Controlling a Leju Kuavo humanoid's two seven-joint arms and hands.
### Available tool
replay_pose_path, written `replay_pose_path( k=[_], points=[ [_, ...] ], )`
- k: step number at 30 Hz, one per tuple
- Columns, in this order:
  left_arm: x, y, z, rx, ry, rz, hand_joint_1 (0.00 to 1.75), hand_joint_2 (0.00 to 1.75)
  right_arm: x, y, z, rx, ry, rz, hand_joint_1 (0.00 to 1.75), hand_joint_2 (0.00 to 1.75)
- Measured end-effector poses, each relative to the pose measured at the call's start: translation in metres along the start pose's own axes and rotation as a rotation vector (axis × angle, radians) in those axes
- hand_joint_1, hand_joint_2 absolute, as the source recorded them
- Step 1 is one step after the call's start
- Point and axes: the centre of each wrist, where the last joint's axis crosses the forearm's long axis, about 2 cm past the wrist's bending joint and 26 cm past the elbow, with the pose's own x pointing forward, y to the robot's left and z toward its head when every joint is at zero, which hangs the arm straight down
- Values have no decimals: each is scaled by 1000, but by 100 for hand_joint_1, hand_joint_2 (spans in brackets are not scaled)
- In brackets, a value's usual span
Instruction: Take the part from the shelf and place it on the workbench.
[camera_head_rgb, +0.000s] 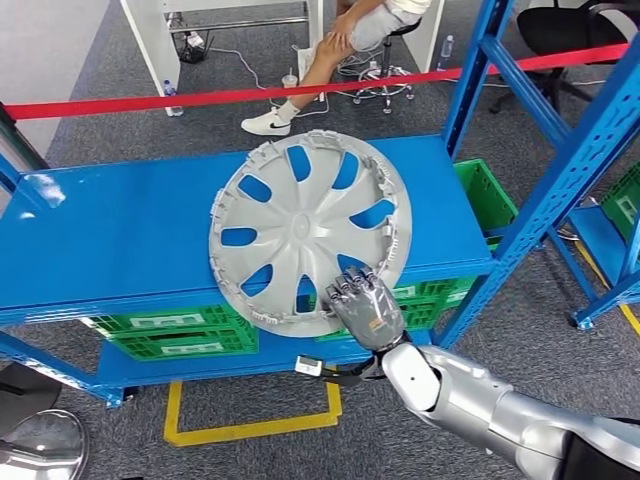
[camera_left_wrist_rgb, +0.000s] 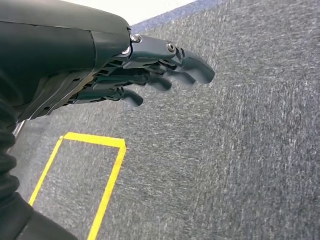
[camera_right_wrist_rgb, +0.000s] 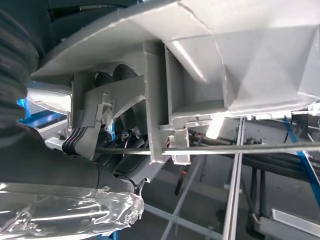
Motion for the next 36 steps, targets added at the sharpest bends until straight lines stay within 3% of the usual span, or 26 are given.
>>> replay_pose_path(
  k=[24,36],
  points=[
    [1,-1,1,7,24,15,0,175,7,3,11,29,-6,-26,175,175],
    [-1,-1,1,10,41,16,0,175,-1,7,12,66,27,-52,175,175]
  ],
)
